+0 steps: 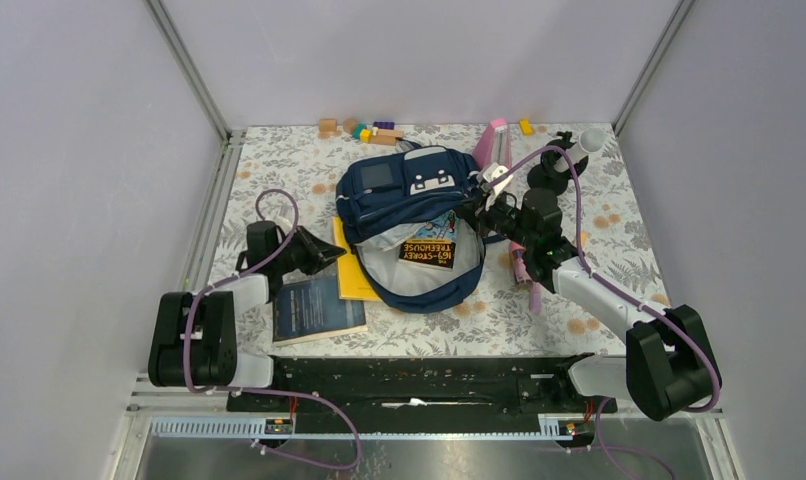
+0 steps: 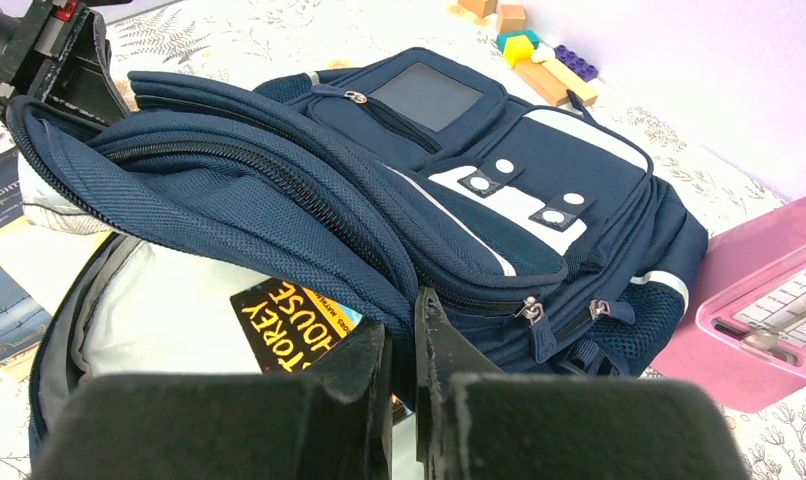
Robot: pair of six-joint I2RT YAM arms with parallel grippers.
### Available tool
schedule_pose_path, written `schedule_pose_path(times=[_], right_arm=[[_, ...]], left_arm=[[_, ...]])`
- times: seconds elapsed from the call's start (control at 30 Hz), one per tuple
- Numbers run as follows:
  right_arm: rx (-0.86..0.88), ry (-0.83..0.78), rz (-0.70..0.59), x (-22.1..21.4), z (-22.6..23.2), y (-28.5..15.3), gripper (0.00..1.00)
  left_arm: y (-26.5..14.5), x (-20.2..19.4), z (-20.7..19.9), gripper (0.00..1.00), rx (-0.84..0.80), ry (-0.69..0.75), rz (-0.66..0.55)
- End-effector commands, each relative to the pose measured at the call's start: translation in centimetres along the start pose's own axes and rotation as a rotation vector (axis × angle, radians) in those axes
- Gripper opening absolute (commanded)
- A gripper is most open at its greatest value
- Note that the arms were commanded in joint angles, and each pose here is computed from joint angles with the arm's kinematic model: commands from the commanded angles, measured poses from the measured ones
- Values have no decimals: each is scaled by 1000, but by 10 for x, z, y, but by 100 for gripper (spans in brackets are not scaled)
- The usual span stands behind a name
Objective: Pack the student bag
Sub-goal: Pick up the book from the center of the board.
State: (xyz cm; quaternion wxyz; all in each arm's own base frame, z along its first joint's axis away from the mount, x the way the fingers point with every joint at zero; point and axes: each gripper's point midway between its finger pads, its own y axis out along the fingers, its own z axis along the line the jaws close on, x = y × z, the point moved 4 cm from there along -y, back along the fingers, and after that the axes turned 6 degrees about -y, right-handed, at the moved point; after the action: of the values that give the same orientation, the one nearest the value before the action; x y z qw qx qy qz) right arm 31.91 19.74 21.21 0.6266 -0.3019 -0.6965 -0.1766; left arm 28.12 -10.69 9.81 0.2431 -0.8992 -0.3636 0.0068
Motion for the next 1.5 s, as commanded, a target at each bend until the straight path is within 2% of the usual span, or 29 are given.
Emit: schedule_pose_path(times=[0.0,0.13,0.27,0.43,0.57,0.73,1.0,1.47], right_arm=[[35,-35,-155,47,3,3,0],[32,-37,-158,49,3,2,0],[35,-37,-155,49,3,2,0],[49,-31,-145,48,4,4,0],[54,-31,-137,46,4,4,0],[47,-39,-131,46,2,5,0],[50,-38,-123,43,3,6,0],[52,-28,-107,37,3,9,0]], left_arm=[[-9,-5,-38,0,-139,114,20],[-33,3,-50,0,-36,204,-66],[-61,4,-55,0,127,226,-101],[-84,-1,-72,0,182,210,-94],[-108,8,-83,0,277,293,-156],[-128,9,-98,0,317,349,-156],[-134,4,-81,0,468,392,-76],[-121,8,-86,0,688,570,-155]])
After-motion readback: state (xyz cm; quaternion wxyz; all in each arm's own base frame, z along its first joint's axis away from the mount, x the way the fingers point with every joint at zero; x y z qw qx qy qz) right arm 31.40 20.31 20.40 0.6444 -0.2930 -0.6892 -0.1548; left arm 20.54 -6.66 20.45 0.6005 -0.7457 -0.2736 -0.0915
